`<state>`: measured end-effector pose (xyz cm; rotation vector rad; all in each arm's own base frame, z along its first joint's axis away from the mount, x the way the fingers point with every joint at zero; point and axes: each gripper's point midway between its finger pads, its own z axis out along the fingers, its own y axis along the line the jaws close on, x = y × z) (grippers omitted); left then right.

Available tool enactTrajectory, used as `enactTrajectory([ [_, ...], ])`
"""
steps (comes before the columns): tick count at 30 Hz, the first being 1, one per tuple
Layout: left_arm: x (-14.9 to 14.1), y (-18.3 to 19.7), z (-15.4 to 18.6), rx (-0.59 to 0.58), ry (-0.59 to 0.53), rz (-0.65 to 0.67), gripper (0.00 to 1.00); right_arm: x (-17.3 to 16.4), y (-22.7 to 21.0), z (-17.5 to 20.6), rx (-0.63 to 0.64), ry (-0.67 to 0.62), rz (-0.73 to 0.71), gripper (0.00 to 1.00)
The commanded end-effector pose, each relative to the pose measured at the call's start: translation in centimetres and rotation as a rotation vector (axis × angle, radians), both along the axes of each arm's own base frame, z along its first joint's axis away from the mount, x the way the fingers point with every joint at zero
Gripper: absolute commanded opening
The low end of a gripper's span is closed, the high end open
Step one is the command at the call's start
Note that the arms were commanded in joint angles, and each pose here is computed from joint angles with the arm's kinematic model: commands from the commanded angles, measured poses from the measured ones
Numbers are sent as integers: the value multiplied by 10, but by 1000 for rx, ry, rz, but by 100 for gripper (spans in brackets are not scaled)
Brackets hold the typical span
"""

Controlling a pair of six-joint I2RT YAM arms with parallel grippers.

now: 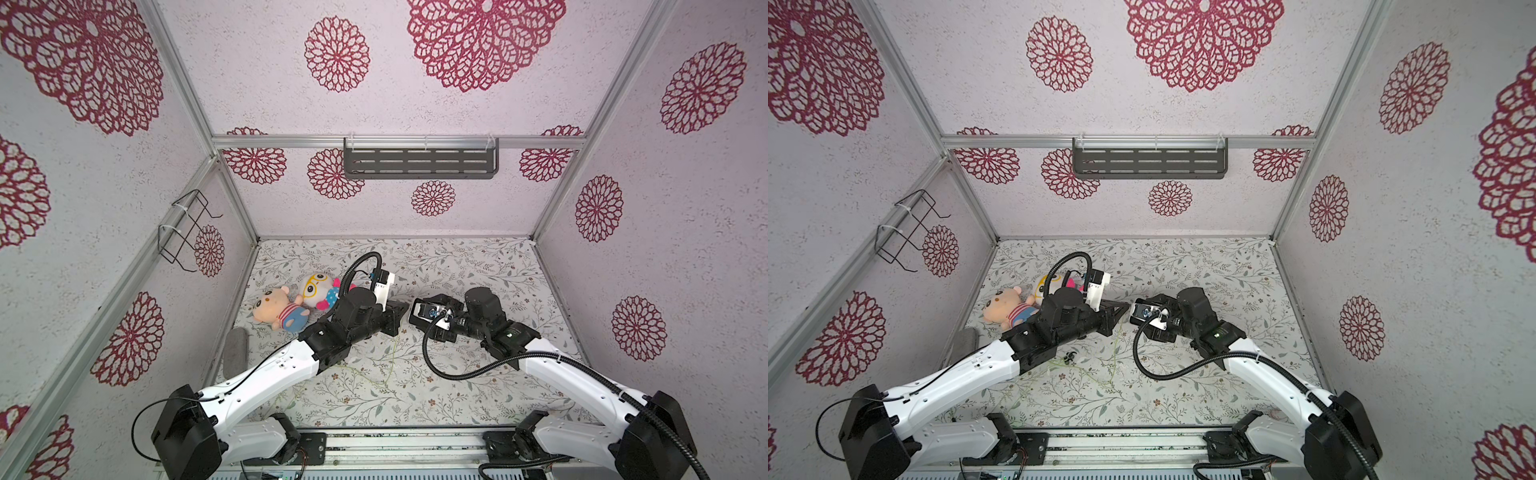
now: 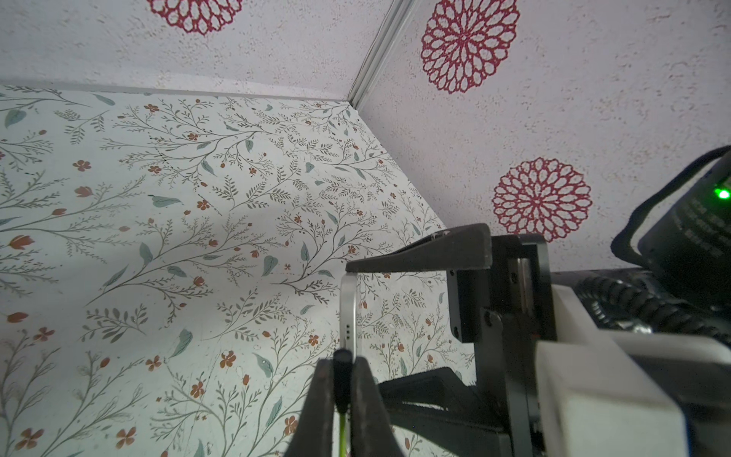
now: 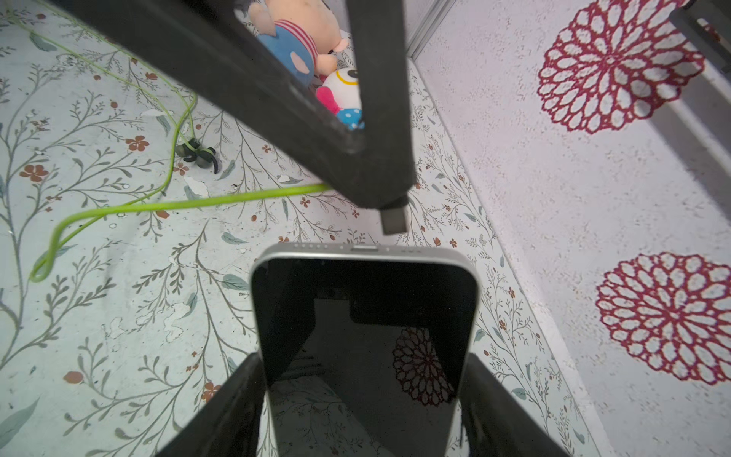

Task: Plug wired earphones into phones
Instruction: Insert the wired earphone into the phone.

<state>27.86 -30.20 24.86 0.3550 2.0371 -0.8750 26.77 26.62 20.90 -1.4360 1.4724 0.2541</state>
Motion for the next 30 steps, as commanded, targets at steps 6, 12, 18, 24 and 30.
enactTrajectory([
  [6, -4, -5, 3, -6, -19, -24, 0, 11, 8, 43, 81, -89, -19, 65],
  [12, -4, 1, 1, 29, -33, -10, 0, 10, 9, 46, 84, -93, -16, 65],
  [18, -7, -1, -2, 33, -23, -28, 0, 11, 9, 45, 84, -93, -18, 65],
  [24, -8, -3, -9, 38, -6, -39, 0, 12, 9, 46, 84, -98, -20, 65],
  [30, -8, -6, -11, 28, 5, -46, 0, 11, 10, 50, 89, -106, -17, 65],
])
